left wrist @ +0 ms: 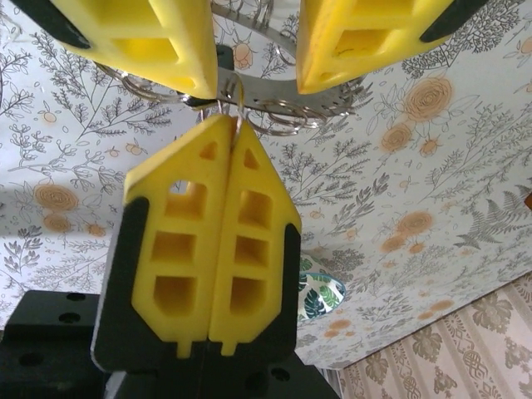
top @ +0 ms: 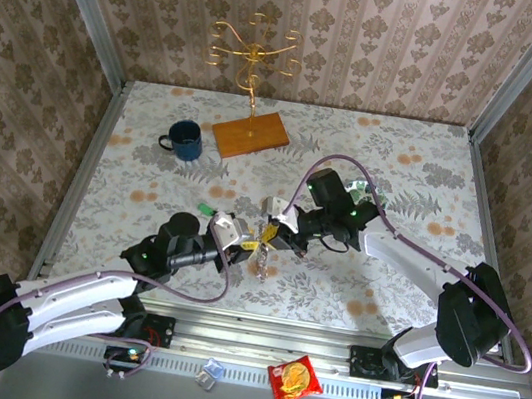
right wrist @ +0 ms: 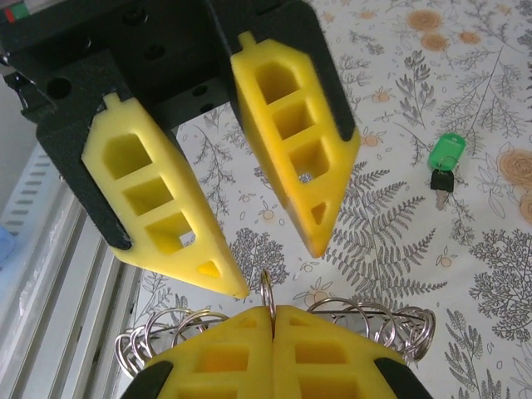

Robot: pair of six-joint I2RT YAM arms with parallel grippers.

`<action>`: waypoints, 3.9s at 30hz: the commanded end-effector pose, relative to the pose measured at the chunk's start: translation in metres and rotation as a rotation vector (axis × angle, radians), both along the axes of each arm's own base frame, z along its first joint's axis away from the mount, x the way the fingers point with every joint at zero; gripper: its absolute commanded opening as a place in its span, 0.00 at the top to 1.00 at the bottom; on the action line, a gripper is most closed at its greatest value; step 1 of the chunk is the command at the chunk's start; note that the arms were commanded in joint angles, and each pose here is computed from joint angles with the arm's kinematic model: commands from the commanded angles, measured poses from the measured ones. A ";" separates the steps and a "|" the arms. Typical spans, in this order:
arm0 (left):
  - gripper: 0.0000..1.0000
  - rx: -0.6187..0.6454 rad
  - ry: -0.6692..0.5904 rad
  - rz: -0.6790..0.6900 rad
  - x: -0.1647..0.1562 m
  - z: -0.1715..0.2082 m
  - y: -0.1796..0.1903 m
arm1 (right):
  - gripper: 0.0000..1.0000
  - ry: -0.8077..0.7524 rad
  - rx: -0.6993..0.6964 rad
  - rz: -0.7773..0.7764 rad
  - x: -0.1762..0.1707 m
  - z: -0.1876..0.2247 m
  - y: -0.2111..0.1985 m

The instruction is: Put the keys on the keyring

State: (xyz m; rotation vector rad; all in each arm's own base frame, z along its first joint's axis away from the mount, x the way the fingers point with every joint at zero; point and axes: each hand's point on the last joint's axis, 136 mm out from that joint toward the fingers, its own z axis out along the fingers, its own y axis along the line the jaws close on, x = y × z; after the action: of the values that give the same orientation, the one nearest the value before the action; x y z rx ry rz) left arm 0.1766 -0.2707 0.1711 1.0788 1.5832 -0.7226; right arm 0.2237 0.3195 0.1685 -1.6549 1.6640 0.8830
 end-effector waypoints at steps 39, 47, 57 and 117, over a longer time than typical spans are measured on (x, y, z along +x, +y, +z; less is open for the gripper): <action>1.00 -0.174 -0.099 -0.121 -0.014 0.025 -0.015 | 0.64 0.011 0.231 -0.111 -0.002 0.020 -0.011; 1.00 -0.199 -0.093 -0.126 -0.015 0.025 -0.016 | 0.73 0.034 0.238 -0.081 -0.003 0.016 -0.005; 0.99 -0.201 -0.083 -0.091 -0.009 0.025 -0.015 | 1.00 0.042 0.216 -0.057 -0.006 0.017 -0.004; 1.00 -0.143 -0.090 -0.213 -0.013 0.030 -0.028 | 0.72 -0.067 0.066 -0.161 0.000 0.023 -0.028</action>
State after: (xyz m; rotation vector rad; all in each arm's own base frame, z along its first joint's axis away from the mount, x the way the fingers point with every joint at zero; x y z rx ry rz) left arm 0.1662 -0.2966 0.1894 1.1828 1.3888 -0.8681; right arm 0.2208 0.2888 0.1878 -1.4663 1.7050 0.8155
